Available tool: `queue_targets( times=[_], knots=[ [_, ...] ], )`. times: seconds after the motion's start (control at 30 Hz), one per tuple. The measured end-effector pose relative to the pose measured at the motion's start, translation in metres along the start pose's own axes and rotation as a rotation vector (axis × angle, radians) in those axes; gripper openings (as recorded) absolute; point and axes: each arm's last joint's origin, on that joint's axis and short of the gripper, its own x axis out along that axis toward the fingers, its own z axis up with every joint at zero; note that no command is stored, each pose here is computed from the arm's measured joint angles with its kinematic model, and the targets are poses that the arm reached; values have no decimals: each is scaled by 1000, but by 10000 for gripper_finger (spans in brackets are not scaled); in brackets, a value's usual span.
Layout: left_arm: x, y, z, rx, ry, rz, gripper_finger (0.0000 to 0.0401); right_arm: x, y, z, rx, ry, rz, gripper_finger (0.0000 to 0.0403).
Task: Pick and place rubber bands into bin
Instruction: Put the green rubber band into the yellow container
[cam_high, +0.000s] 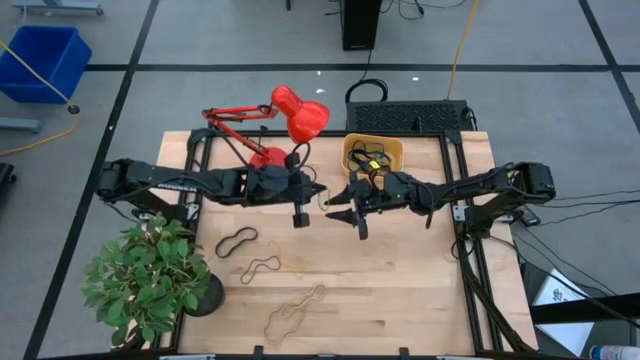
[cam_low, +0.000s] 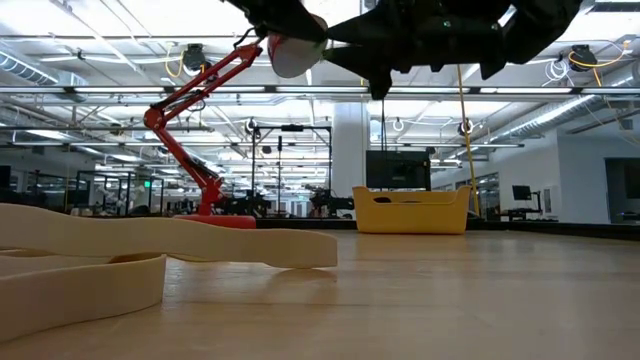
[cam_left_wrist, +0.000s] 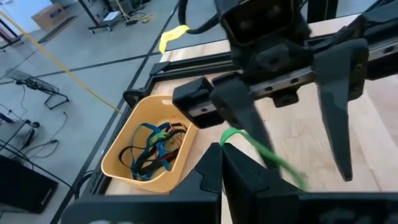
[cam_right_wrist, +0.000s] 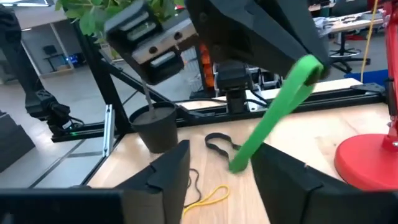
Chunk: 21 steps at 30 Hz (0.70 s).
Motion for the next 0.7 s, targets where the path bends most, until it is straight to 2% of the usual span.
queue_targets(
  times=[0.13, 0.33, 0.7],
  knots=[
    [0, 1, 0, -10, 2, 3, 6, -1, 1, 2, -3, -8, 1, 105],
    [0, 1, 0, -28, 1, 2, 30, -4, 1, 6, -13, -20, 1, 12],
    [0, 1, 0, -51, 2, 2, 40, -6, 2, 8, -8, -13, 0, 2]
  ],
)
